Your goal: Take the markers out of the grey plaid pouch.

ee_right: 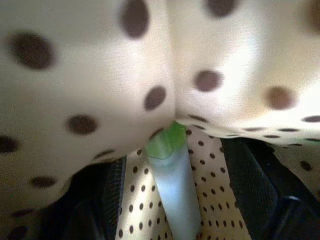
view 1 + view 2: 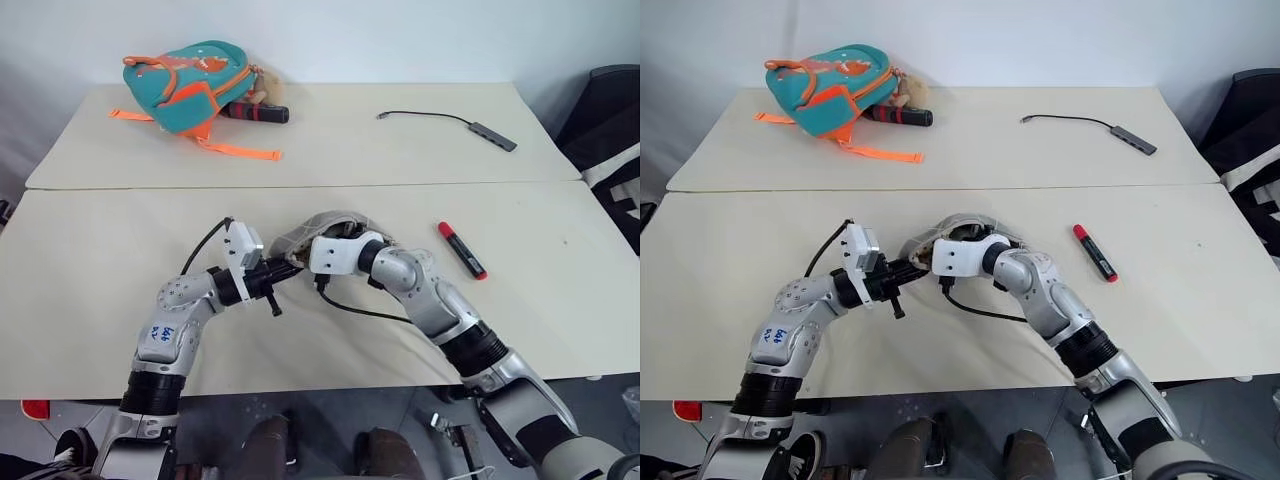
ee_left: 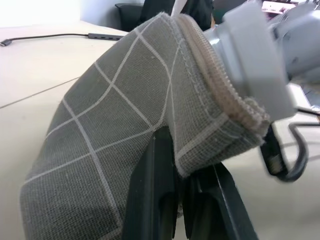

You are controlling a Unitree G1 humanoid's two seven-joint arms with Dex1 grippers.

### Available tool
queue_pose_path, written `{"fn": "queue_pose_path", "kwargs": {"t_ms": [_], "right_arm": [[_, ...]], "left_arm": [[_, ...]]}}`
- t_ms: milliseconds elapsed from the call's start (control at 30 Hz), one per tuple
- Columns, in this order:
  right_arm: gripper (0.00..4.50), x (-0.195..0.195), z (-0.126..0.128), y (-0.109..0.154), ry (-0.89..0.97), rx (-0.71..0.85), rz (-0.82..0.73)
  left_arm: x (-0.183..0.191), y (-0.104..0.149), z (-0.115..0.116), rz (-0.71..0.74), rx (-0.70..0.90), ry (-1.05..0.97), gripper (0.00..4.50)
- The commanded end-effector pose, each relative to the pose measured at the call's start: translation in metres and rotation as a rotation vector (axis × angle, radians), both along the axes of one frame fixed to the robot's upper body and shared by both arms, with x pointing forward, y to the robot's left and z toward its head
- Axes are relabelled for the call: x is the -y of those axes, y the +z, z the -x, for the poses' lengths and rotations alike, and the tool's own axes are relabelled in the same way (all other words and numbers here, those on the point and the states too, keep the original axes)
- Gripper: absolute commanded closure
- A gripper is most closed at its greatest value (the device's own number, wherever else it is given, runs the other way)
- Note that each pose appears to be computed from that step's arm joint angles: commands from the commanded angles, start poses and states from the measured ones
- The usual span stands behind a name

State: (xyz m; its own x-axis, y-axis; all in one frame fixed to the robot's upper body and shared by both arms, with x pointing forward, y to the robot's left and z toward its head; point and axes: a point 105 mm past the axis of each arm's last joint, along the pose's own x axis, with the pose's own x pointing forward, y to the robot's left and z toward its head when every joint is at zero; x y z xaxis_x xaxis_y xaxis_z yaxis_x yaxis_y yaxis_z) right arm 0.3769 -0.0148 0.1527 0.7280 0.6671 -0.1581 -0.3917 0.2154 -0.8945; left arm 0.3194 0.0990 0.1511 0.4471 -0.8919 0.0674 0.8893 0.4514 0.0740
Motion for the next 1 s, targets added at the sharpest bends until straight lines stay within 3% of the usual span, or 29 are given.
{"fn": "queue_pose_path", "kwargs": {"t_ms": [33,133,367,400,733,833,1000], "right_arm": [[1.54,0.003,-0.006,0.006,-0.019,0.016,-0.012],[2.21,0.003,-0.006,0.004,-0.016,-0.008,-0.043],[4.46,0.017,0.007,0.012,0.022,-0.021,-0.032],[4.48,0.021,0.011,0.014,0.035,-0.031,-0.026],[4.48,0.025,0.023,0.044,0.054,-0.073,-0.092],[3.86,0.022,0.023,0.046,0.052,-0.099,-0.057],[2.27,0.018,0.025,0.032,0.046,-0.201,-0.015]], "left_arm": [[0.009,0.023,0.015,0.047,0.098,-0.095,4.5],[0.009,0.023,0.015,0.042,0.108,-0.088,4.5],[-0.005,0.02,0.001,0.019,0.14,0.023,4.5],[-0.007,0.021,-0.001,0.016,0.153,0.039,4.5],[-0.019,0.018,-0.009,0.051,0.123,0.08,4.5],[-0.02,0.013,-0.008,0.122,0.018,0.053,4.5],[-0.022,0.012,0.0,0.241,-0.121,-0.032,4.5]]}}
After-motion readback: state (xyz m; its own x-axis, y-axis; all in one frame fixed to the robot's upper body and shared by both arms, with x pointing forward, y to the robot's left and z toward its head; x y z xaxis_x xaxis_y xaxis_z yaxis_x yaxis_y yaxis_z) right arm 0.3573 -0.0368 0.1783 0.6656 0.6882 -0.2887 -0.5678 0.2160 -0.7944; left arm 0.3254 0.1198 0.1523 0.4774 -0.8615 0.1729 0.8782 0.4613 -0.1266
